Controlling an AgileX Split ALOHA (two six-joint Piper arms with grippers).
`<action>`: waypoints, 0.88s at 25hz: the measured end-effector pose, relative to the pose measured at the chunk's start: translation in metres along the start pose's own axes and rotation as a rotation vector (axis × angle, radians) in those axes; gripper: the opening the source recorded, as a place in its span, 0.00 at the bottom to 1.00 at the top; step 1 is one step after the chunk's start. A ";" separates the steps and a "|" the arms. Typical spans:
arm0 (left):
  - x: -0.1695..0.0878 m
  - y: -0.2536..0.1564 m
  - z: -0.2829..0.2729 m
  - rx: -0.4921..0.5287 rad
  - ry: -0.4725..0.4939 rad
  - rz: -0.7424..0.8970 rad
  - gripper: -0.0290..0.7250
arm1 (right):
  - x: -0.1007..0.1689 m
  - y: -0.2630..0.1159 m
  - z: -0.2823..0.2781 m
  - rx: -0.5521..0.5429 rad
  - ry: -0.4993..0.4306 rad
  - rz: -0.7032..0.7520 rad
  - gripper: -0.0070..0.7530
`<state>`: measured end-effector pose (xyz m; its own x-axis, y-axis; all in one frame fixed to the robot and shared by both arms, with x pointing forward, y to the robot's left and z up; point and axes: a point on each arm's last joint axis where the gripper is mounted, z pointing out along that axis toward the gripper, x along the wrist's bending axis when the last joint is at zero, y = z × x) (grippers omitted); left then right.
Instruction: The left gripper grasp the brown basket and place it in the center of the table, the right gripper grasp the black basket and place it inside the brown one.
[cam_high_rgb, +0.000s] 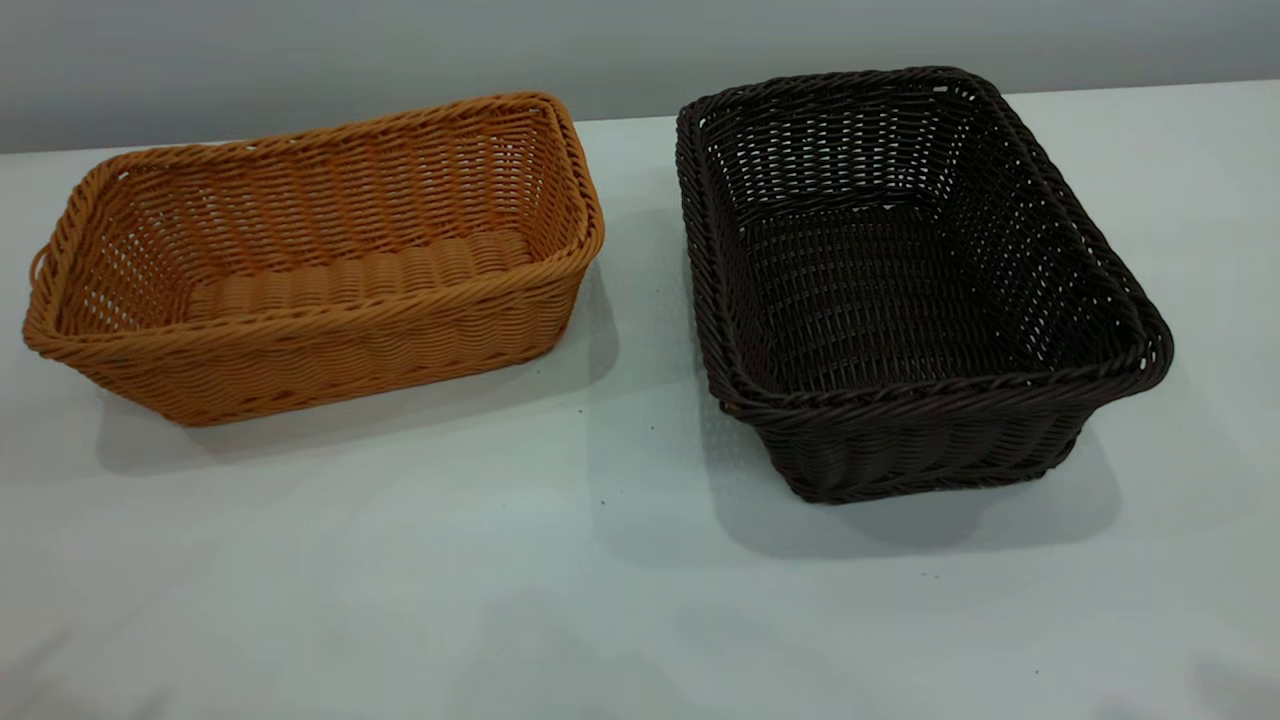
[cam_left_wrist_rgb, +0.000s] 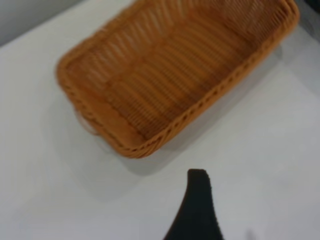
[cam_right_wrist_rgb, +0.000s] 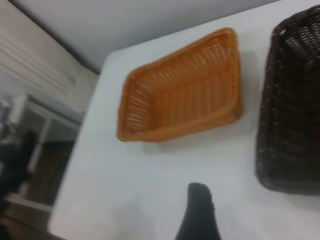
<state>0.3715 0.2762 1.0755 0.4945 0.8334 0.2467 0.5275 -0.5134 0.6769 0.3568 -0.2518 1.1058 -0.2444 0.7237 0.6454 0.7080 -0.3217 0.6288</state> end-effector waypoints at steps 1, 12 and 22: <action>0.001 0.003 0.007 0.018 -0.019 0.027 0.74 | -0.002 0.004 0.004 -0.006 0.011 0.039 0.69; 0.008 0.013 0.086 0.138 -0.096 0.264 0.74 | -0.043 0.011 0.048 0.089 -0.021 0.478 0.69; 0.000 0.004 0.144 0.235 -0.179 0.421 0.71 | -0.054 0.018 0.060 0.074 -0.027 0.665 0.70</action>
<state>0.4735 0.2448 0.9783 0.7971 0.5070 0.3279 0.3881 -0.8462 0.3651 0.4222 -0.2598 1.0562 0.2753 0.4010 0.8737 0.7459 -0.6625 0.0691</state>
